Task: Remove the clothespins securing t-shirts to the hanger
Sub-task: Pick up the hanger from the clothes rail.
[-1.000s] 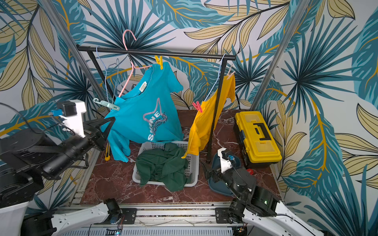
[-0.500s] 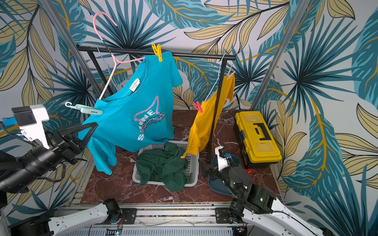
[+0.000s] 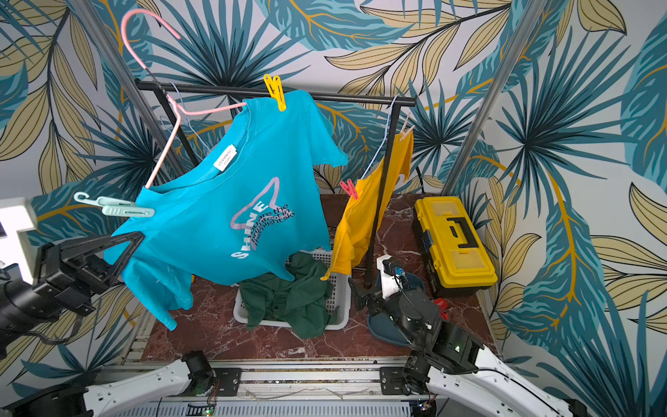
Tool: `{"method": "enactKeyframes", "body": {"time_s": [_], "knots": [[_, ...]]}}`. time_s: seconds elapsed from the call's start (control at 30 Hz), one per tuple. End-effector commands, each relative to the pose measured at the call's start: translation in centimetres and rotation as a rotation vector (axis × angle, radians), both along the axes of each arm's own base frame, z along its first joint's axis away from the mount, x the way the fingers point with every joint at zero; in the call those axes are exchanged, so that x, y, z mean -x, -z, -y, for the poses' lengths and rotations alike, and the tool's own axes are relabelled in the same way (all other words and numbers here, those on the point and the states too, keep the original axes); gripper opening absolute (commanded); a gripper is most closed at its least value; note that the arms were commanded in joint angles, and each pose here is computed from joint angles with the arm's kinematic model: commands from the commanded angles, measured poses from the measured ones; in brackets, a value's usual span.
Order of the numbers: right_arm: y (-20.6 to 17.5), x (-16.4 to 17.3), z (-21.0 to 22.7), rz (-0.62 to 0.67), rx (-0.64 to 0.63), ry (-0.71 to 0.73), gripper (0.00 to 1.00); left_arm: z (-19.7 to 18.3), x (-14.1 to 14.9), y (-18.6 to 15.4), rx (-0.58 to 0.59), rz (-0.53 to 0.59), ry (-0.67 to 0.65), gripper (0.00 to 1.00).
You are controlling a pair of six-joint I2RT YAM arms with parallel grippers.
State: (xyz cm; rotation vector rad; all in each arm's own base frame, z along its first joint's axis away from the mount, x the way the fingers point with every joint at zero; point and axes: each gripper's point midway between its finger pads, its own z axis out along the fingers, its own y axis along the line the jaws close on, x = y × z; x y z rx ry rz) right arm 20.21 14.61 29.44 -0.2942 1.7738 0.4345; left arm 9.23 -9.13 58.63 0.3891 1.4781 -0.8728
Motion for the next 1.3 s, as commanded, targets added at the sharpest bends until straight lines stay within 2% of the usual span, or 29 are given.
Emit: {"method": "enactKeyframes", "body": {"time_s": [0.0, 0.17, 0.33, 0.4, 0.6, 0.87, 1.13, 1.27], "knots": [[-2.6, 0.1, 0.1, 0.039, -0.064, 0.001, 0.99, 0.0, 0.0, 1.5, -0.037, 0.004, -0.001, 0.00], [-5.2, 0.9, 0.8, 0.071, -0.112, -0.019, 0.99, 0.5, -2.0, 7.4, -0.157, -0.072, -0.071, 0.00], [-7.1, 1.0, 1.9, 0.063, -0.102, 0.021, 0.99, 3.5, -2.1, 14.4, -0.320, -0.124, 0.049, 0.00], [-7.8, 1.0, 1.1, 0.036, -0.076, -0.007, 1.00, 3.9, -2.3, 16.9, -0.359, -0.151, 0.060, 0.00], [-10.2, 0.4, -3.5, 0.009, -0.047, -0.151, 0.99, 3.8, -3.3, 21.1, -0.378, -0.203, 0.011, 0.00], [-11.8, -1.4, -10.0, -0.001, -0.057, -0.296, 1.00, 3.2, -3.7, 23.2, -0.393, -0.224, -0.029, 0.00], [-14.9, -3.1, -14.8, 0.047, -0.203, -0.376, 0.99, 3.8, -3.9, 23.8, -0.403, -0.225, -0.015, 0.00], [-15.0, -4.5, -17.1, 0.051, -0.178, -0.394, 0.93, 4.6, -3.6, 23.8, -0.394, -0.224, 0.026, 0.00]]}}
